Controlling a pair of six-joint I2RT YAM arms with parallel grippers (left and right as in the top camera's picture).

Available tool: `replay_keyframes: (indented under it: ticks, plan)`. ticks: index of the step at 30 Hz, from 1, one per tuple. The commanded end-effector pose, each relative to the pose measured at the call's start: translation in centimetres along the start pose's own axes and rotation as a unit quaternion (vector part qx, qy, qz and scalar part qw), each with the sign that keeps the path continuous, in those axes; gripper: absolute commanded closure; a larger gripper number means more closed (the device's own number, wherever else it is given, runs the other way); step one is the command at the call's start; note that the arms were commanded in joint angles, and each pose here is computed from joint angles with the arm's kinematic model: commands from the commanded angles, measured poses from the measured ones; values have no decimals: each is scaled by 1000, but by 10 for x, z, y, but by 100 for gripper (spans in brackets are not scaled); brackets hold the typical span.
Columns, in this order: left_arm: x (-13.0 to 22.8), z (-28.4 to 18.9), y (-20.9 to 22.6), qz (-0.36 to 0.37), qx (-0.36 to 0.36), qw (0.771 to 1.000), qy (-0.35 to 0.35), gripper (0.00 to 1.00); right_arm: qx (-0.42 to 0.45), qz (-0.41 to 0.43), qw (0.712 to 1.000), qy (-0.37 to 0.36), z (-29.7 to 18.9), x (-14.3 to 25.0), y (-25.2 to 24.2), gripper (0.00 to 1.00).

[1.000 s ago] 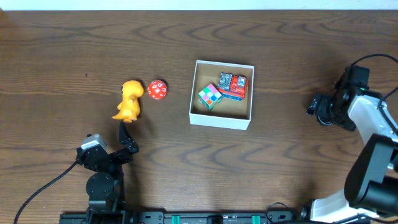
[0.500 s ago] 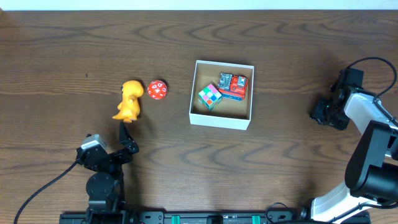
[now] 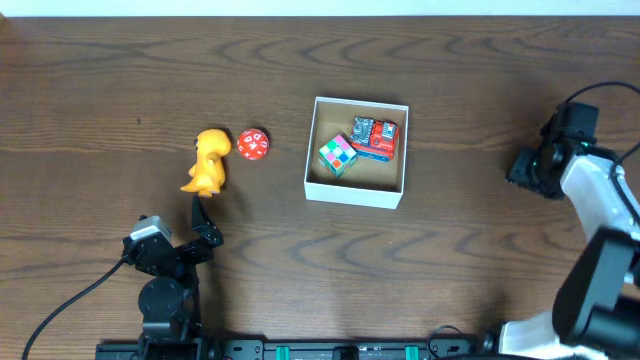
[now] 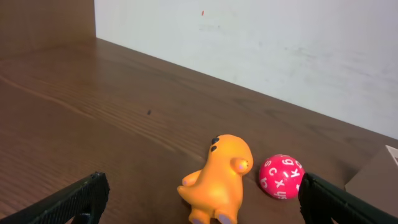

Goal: Pack container
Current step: 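Lower the right gripper over the black puck and grasp it, then carry the black puck left into the white box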

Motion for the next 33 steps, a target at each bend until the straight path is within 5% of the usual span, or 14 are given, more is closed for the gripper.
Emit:
replay_keyframes:
  ticks: [1, 10, 19, 33]
  plan:
    - [13, 2, 6, 1, -9, 1000, 14, 2, -60, -22, 997, -47, -30, -12, 30, 64]
    - [13, 2, 6, 1, -9, 1000, 14, 2, -170, -120, 968, -139, -104, -14, 129, 64]
    - [13, 2, 6, 1, -9, 1000, 14, 2, -277, -241, 897, -246, -159, 6, 246, 62]
    - [13, 2, 6, 1, -9, 1000, 14, 2, -276, -264, 878, -288, -134, 11, 304, 56]
Point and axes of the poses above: each gripper's point midway between its finger pads, its own z axis out along the fingers, its own y axis along the line the jaws close on, x = y × z, the point moved 4 cm from there along -z, back along the fingers, and after that the axes turned 6 degrees about -z, right-handed, at the moved point
